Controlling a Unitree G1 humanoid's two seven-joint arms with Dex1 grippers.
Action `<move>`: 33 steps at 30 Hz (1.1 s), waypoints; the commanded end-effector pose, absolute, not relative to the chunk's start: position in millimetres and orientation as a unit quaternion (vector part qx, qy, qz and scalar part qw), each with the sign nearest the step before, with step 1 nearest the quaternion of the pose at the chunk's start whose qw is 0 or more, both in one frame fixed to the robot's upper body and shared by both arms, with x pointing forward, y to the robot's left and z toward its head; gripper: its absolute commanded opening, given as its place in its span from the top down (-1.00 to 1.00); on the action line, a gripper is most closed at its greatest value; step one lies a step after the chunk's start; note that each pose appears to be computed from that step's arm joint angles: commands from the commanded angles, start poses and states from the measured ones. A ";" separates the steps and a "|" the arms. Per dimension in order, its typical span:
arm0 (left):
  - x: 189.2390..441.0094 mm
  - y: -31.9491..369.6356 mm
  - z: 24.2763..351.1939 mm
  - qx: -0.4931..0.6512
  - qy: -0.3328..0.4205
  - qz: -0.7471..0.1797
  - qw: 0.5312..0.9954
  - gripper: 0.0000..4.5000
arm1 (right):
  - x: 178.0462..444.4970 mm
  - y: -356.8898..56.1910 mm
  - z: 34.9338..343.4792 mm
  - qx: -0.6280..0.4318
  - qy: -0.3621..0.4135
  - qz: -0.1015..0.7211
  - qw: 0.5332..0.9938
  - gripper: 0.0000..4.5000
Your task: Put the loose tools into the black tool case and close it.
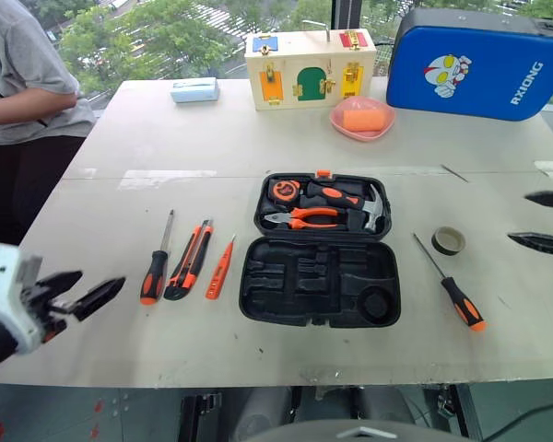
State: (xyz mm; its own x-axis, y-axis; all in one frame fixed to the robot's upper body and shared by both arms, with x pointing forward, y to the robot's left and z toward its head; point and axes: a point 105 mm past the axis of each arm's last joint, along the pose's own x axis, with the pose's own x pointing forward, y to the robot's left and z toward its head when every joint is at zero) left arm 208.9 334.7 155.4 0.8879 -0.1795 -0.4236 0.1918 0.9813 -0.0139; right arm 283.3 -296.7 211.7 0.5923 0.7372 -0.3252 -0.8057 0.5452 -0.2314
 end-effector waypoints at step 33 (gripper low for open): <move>251.4 346.9 76.0 0.017 0.406 -0.054 0.912 0.69 | 215.9 -128.6 265.4 -0.195 -0.072 0.686 0.697 -1.00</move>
